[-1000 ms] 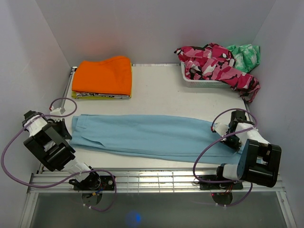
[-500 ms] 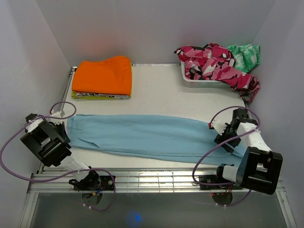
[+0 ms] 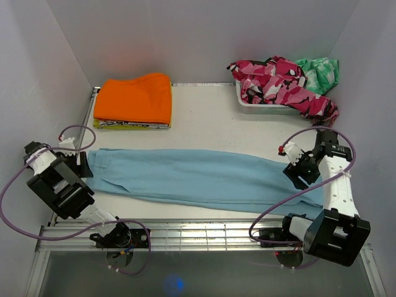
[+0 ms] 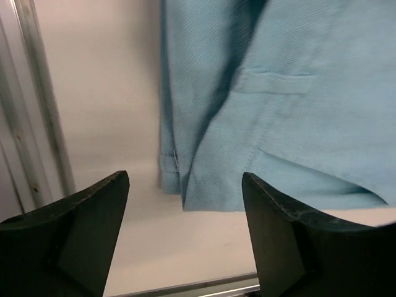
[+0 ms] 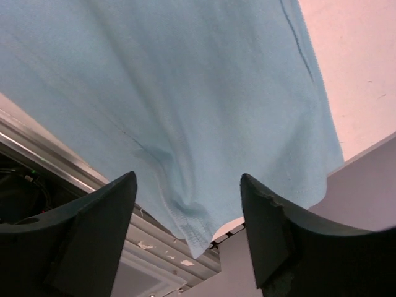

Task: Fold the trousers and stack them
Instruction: Fold the trousers

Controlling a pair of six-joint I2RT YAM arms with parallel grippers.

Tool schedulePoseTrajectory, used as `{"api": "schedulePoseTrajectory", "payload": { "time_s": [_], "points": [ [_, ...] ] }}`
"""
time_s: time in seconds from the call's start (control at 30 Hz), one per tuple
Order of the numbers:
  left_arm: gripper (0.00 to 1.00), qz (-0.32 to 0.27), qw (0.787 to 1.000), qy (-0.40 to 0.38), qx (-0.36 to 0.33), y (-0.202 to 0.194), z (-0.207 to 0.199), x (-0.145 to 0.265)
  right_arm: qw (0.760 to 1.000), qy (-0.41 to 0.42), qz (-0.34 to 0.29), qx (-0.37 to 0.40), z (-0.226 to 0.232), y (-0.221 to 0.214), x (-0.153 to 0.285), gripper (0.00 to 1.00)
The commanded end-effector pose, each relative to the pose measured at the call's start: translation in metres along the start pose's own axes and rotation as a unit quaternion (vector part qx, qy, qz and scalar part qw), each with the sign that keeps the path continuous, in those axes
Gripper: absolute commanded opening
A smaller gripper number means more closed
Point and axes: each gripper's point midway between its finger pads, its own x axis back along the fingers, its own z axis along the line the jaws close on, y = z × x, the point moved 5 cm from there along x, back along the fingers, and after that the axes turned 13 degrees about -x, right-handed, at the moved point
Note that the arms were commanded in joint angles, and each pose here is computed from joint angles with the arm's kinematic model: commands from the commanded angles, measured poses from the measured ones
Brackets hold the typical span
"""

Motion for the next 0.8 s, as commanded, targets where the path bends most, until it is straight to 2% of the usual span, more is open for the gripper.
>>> {"api": "schedulePoseTrajectory", "payload": {
  "time_s": [0.0, 0.03, 0.07, 0.1, 0.17, 0.2, 0.23, 0.33, 0.4, 0.47, 0.53, 0.67, 0.77],
  "points": [
    [0.86, -0.117, 0.989, -0.042, -0.08, 0.051, -0.025, 0.061, 0.999, 0.042, 0.0, -0.007, 0.011, -0.007, 0.009, 0.7],
    [0.86, -0.143, 0.981, -0.047, -0.118, 0.064, -0.031, 0.077, 0.998, 0.059, 0.014, -0.003, 0.018, -0.016, 0.007, 0.63],
    [0.84, -0.16, 0.971, -0.059, -0.169, 0.069, -0.039, 0.084, 0.998, 0.061, 0.018, 0.028, 0.02, -0.021, 0.006, 0.61],
    [0.83, -0.178, 0.962, -0.103, -0.177, 0.07, -0.061, 0.091, 0.997, 0.063, 0.026, 0.042, 0.023, -0.028, 0.004, 0.6],
    [0.81, -0.185, 0.942, -0.136, -0.244, 0.073, -0.089, 0.092, 0.993, 0.065, 0.053, 0.081, 0.029, -0.049, -0.004, 0.57],
    [0.8, -0.179, 0.938, -0.152, -0.254, 0.07, -0.103, 0.09, 0.993, 0.055, 0.067, 0.083, 0.028, -0.059, -0.006, 0.57],
    [0.79, -0.165, 0.925, -0.185, -0.288, 0.067, -0.132, 0.08, 0.992, 0.05, 0.075, 0.09, 0.031, -0.068, -0.014, 0.57],
    [0.77, -0.136, 0.906, -0.208, -0.344, 0.069, -0.174, 0.055, 0.989, 0.036, 0.105, 0.097, 0.029, -0.084, -0.027, 0.57],
    [0.75, -0.135, 0.905, -0.19, -0.356, 0.071, -0.187, 0.034, 0.989, 0.026, 0.113, 0.093, 0.027, -0.092, -0.045, 0.58],
    [0.72, -0.102, 0.915, -0.197, -0.336, 0.07, -0.206, 0.017, 0.989, -0.004, 0.124, 0.082, 0.015, -0.096, -0.059, 0.59],
    [0.66, -0.065, 0.926, -0.199, -0.313, 0.066, -0.213, -0.006, 0.988, 0.005, 0.143, 0.059, 0.015, -0.103, -0.076, 0.59],
    [0.57, -0.015, 0.951, -0.167, -0.258, 0.06, -0.198, -0.041, 0.988, -0.004, 0.15, 0.021, -0.002, -0.098, -0.091, 0.56],
    [0.53, 0.018, 0.962, -0.138, -0.235, 0.055, -0.184, -0.061, 0.991, -0.011, 0.133, 0.01, -0.017, -0.08, -0.097, 0.55]
  ]
}}
